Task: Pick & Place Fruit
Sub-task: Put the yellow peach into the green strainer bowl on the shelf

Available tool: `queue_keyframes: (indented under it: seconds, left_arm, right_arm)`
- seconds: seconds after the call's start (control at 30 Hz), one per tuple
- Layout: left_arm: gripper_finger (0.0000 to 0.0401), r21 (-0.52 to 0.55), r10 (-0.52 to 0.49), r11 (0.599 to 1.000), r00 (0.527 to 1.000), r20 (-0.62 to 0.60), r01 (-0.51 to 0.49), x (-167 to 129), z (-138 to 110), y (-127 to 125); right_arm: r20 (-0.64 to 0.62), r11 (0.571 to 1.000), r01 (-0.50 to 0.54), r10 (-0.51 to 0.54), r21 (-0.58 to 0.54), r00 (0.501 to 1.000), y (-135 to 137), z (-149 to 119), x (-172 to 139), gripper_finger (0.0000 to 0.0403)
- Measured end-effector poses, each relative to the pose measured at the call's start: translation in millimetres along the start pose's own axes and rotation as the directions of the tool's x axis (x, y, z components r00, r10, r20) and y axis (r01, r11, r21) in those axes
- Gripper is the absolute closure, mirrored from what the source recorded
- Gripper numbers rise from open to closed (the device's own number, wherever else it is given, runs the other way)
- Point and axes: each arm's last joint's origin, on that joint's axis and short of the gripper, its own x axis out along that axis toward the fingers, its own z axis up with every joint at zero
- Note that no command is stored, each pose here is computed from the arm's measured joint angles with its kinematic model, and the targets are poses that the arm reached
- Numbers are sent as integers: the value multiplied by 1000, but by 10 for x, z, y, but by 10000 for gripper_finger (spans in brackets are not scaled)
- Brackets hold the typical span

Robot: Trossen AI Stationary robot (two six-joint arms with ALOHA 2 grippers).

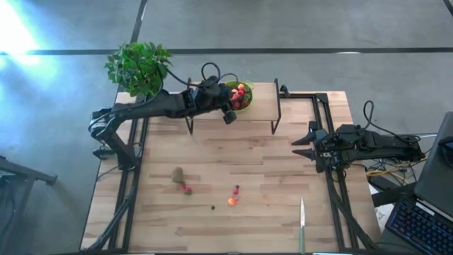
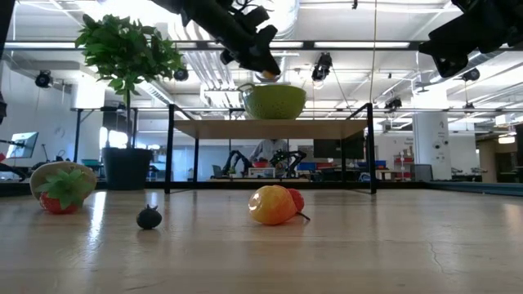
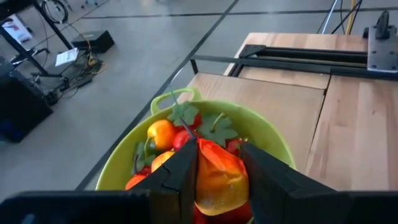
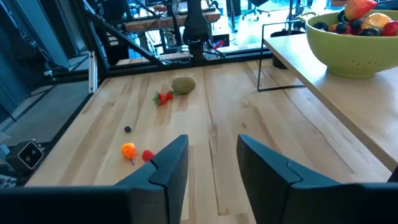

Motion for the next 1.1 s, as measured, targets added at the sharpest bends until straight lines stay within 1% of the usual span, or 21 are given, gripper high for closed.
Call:
queue_keyframes:
  seconds: [0.2,0.5,0.77,0.93,1.1]
  left_arm:
    - [284,4,-1,1000,1000,-14,1,8,-29,-4]
    - [284,17,-5,1000,998,-57,6,51,-173,-29]
    - [274,65,-5,998,998,-62,9,62,-209,-36]
    - [256,36,-2,999,999,-53,4,64,-200,-28]
    - [222,33,-2,999,999,-52,3,65,-199,-25]
  right_arm:
    - [0,1000,1,-1,0,1000,0,0,0,291]
    - [0,1000,0,0,0,1000,0,0,0,324]
    - [0,1000,0,0,0,1000,0,0,0,352]
    - [0,1000,0,0,0,1000,0,0,0,362]
    - [0,1000,1,-1,0,1000,0,0,0,362]
